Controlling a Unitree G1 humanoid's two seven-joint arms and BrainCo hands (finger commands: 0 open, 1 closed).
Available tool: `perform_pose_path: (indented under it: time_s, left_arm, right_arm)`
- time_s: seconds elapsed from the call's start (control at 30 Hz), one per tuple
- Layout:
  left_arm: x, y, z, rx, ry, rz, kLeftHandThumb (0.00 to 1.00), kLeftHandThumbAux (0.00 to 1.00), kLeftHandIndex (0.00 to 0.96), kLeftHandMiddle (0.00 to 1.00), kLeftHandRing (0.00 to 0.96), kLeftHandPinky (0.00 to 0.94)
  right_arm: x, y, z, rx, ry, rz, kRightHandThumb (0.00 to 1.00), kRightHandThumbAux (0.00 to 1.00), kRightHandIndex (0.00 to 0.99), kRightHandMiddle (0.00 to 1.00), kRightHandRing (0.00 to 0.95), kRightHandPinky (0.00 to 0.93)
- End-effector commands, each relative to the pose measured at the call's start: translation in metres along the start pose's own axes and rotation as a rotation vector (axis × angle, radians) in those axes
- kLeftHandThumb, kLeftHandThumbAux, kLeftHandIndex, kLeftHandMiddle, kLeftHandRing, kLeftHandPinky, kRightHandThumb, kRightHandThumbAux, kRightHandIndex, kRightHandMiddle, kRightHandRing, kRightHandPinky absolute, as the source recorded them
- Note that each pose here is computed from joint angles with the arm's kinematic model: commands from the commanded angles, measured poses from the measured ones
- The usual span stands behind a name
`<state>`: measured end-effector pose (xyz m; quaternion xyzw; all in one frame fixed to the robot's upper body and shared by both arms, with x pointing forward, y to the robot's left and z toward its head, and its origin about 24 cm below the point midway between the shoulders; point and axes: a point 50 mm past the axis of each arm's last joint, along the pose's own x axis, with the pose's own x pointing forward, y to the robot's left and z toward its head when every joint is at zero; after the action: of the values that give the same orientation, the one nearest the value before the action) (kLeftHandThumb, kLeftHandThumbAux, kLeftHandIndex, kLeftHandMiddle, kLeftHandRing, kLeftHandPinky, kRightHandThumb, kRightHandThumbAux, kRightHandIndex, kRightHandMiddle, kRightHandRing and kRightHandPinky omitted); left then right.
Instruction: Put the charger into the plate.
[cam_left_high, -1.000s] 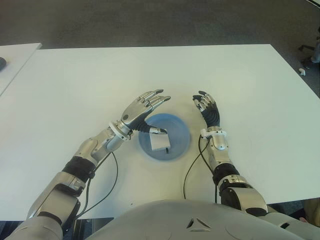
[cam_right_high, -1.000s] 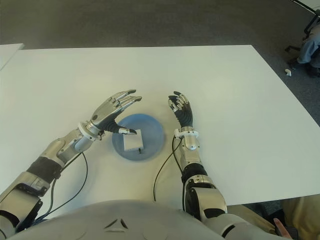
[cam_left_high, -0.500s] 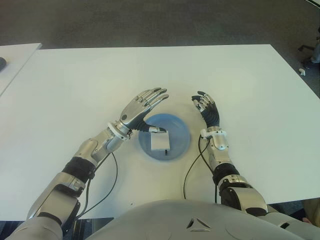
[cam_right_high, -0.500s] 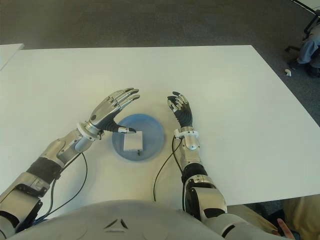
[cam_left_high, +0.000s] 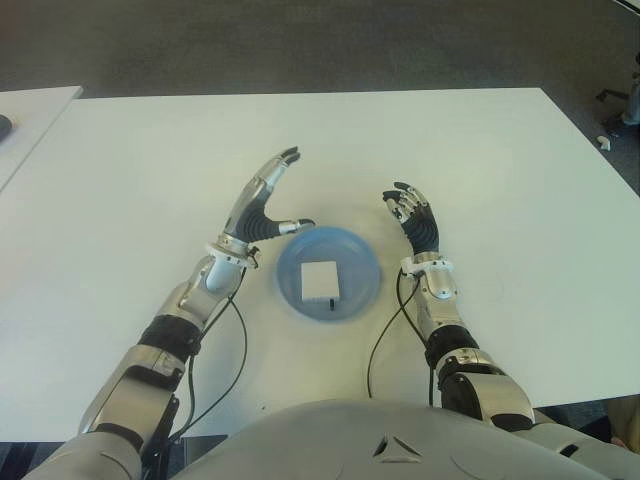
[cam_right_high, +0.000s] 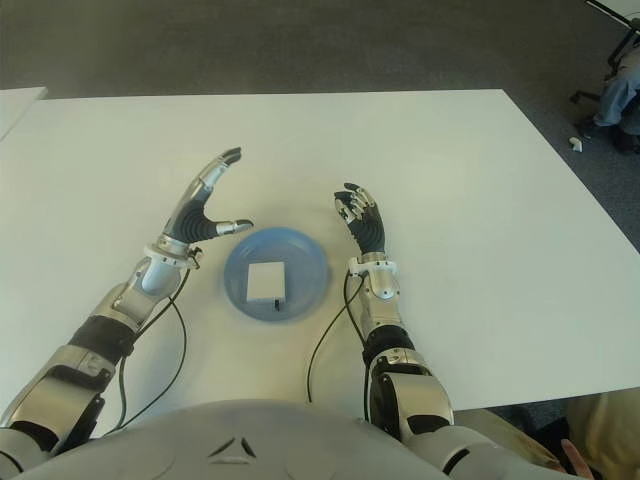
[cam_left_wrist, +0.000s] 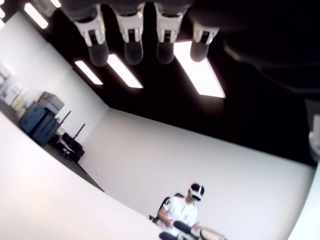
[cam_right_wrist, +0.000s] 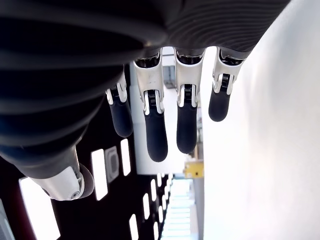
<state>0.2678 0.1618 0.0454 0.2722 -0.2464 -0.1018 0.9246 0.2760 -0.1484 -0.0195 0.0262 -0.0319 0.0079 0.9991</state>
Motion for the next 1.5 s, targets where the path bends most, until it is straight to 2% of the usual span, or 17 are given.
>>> perform_pose_path:
  time_s: [0.03, 0.13, 0.2, 0.3, 0.43, 0.8, 1.1, 1.27, 1.4, 1.5]
  left_arm:
    - [-0.010, 0.004, -0.035, -0.492, 0.263, 0.250, 0.056, 0.506, 0.006, 0.016, 0.000, 0.000]
    - [-0.032, -0.005, -0.047, -0.745, 0.330, 0.320, 0.052, 0.518, 0.002, 0.005, 0.000, 0.000]
    - [-0.042, -0.008, -0.052, -0.851, 0.347, 0.349, 0.033, 0.520, 0.000, 0.002, 0.000, 0.000]
    - [-0.048, -0.011, -0.058, -0.950, 0.359, 0.378, 0.052, 0.514, 0.000, 0.000, 0.000, 0.000]
    - [-0.054, -0.014, -0.062, -0.992, 0.380, 0.409, 0.065, 0.501, 0.000, 0.000, 0.000, 0.000]
    - [-0.075, -0.022, -0.069, -0.869, 0.459, 0.351, 0.073, 0.483, 0.000, 0.000, 0.000, 0.000]
    - [-0.104, -0.029, -0.077, -0.802, 0.573, 0.285, 0.052, 0.442, 0.000, 0.000, 0.000, 0.000]
    - [-0.124, -0.037, -0.081, -0.772, 0.692, 0.272, 0.031, 0.441, 0.000, 0.000, 0.000, 0.000]
    - [-0.129, -0.040, -0.083, -0.752, 0.740, 0.261, 0.020, 0.439, 0.000, 0.000, 0.000, 0.000]
    - [-0.136, -0.044, -0.086, -0.720, 0.827, 0.247, 0.014, 0.444, 0.000, 0.000, 0.000, 0.000]
  right_arm:
    - [-0.093, -0.009, -0.080, 0.089, 0.438, -0.129, 0.000, 0.624, 0.215, 0.370, 0.306, 0.241]
    - [-0.094, -0.010, -0.080, 0.084, 0.437, -0.129, 0.000, 0.625, 0.215, 0.371, 0.309, 0.238]
    - [-0.095, -0.011, -0.080, 0.083, 0.437, -0.130, 0.000, 0.624, 0.216, 0.370, 0.308, 0.234]
    - [-0.096, -0.012, -0.080, 0.082, 0.436, -0.132, 0.000, 0.622, 0.218, 0.369, 0.307, 0.232]
    - [-0.096, -0.012, -0.080, 0.082, 0.433, -0.138, 0.000, 0.629, 0.232, 0.369, 0.305, 0.232]
    - [-0.096, -0.013, -0.079, 0.043, 0.433, -0.135, 0.000, 0.645, 0.242, 0.369, 0.305, 0.252]
    - [-0.097, -0.012, -0.080, 0.034, 0.438, -0.131, 0.000, 0.649, 0.240, 0.357, 0.294, 0.237]
    - [-0.098, -0.013, -0.081, 0.047, 0.454, -0.142, 0.000, 0.628, 0.193, 0.293, 0.242, 0.192]
    - [-0.098, -0.013, -0.081, 0.054, 0.454, -0.144, 0.000, 0.617, 0.160, 0.245, 0.201, 0.155]
    - [-0.098, -0.013, -0.081, 0.062, 0.452, -0.151, 0.000, 0.608, 0.121, 0.186, 0.156, 0.124]
